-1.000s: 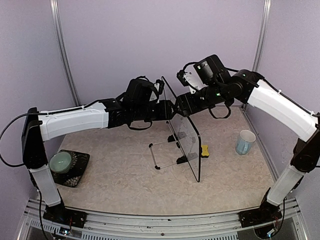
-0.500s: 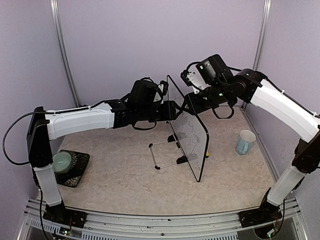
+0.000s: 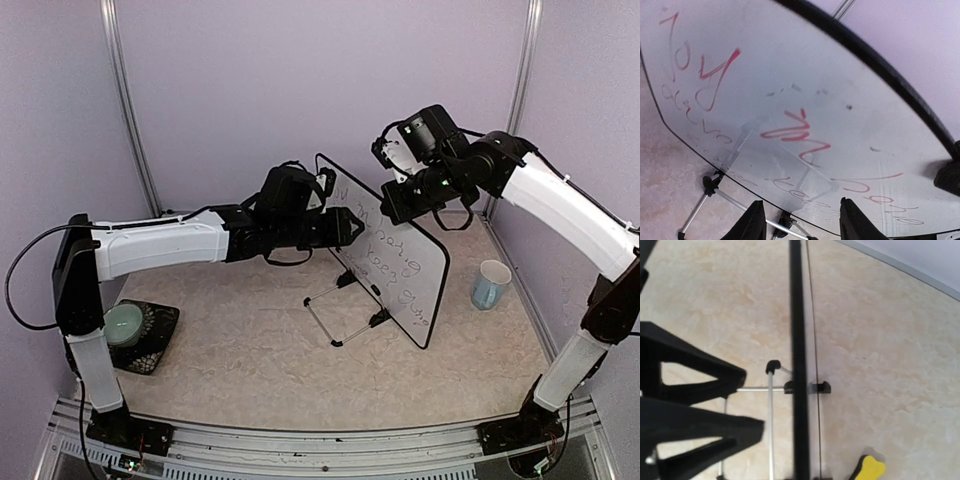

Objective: Erase the whiteboard

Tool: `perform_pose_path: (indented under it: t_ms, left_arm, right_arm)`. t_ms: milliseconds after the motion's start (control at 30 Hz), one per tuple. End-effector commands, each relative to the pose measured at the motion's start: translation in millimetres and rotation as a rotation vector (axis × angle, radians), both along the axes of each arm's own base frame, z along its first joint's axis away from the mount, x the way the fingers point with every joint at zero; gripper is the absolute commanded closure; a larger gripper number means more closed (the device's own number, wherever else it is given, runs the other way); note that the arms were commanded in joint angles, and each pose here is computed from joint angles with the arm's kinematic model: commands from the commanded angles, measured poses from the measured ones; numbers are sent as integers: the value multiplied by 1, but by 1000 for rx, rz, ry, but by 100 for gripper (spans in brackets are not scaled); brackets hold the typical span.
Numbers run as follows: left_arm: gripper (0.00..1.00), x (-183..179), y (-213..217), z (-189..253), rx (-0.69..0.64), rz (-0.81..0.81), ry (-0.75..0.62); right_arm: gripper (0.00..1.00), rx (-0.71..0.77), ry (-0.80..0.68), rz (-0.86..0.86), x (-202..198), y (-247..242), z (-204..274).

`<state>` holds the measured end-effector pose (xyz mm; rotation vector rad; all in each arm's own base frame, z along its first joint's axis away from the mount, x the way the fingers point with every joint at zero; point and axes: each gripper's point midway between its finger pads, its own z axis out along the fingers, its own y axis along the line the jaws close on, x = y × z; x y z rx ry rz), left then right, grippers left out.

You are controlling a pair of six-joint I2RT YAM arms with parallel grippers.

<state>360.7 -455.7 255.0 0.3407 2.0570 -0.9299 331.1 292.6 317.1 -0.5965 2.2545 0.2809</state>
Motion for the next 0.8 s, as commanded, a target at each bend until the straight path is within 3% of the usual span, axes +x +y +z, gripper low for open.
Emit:
perform_pose_path:
  t_ms: [0, 200, 400, 633, 767]
  left_arm:
    - [50, -12, 17, 13, -34, 32, -11]
    - [49, -24, 40, -5, -13, 88, 17]
    - [46, -40, 47, -16, -54, 115, 87]
    - [28, -50, 26, -38, -77, 144, 197]
    - [26, -49, 13, -49, -101, 144, 267]
  right_arm:
    - [100, -21, -2, 6, 5, 1, 5]
    - [100, 18, -65, -14, 10, 0, 30]
    - [100, 143, -206, -65, 9, -13, 88]
    - [100, 259, -431, -228, -5, -68, 161]
    - [100, 284, -491, -279, -14, -89, 179]
